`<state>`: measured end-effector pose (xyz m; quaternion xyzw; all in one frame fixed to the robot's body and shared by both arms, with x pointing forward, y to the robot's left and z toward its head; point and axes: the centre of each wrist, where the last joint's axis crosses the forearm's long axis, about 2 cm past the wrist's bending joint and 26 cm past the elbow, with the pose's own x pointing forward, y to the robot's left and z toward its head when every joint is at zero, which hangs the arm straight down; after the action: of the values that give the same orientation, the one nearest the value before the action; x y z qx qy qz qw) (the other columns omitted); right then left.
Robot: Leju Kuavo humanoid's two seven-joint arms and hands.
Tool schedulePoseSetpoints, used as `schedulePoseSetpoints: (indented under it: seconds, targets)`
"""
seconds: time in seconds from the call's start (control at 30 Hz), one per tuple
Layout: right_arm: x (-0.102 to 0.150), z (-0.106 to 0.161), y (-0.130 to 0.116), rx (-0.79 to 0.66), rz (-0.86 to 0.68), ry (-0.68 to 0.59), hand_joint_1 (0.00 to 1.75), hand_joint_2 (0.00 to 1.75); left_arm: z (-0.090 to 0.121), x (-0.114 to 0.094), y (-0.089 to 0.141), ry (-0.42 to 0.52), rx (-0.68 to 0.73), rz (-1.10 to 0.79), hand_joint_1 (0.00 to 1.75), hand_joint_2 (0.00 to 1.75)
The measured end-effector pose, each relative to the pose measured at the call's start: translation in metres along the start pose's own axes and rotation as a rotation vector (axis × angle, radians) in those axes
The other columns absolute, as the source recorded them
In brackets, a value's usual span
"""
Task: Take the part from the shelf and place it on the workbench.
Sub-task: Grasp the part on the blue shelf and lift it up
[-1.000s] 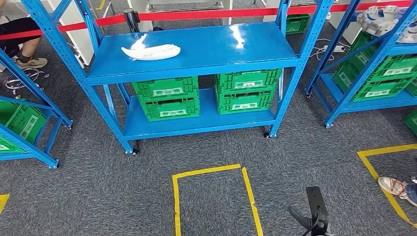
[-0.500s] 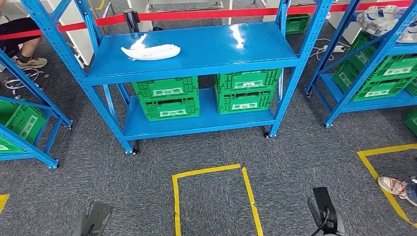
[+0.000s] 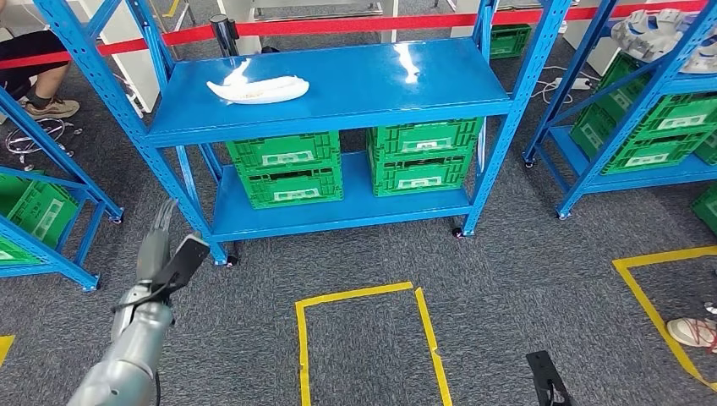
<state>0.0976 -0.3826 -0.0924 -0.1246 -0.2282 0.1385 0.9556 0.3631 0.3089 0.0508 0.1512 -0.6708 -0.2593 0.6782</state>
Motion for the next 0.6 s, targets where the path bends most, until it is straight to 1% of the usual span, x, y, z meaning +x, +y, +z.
schedulePoseSetpoints:
  seconds: [0.13,0.3,0.43,0.6]
  targets:
    - [-0.007,0.002,0.006,0.038,0.009,0.055,0.00,0.00,-0.040,0.046,0.028,-0.130,0.026,-0.065,0.00,0.00]
    - [-0.015,0.005,0.017,0.092,0.016,0.118,0.00,0.00,-0.080,0.110,0.064,-0.272,0.072,-0.146,0.00,0.00]
    - [-0.019,0.007,0.026,0.135,0.022,0.156,0.00,0.00,-0.103,0.164,0.089,-0.362,0.113,-0.230,0.00,0.00]
    - [-0.021,0.009,0.038,0.188,0.041,0.188,0.00,0.00,-0.120,0.223,0.118,-0.431,0.175,-0.341,0.00,0.00]
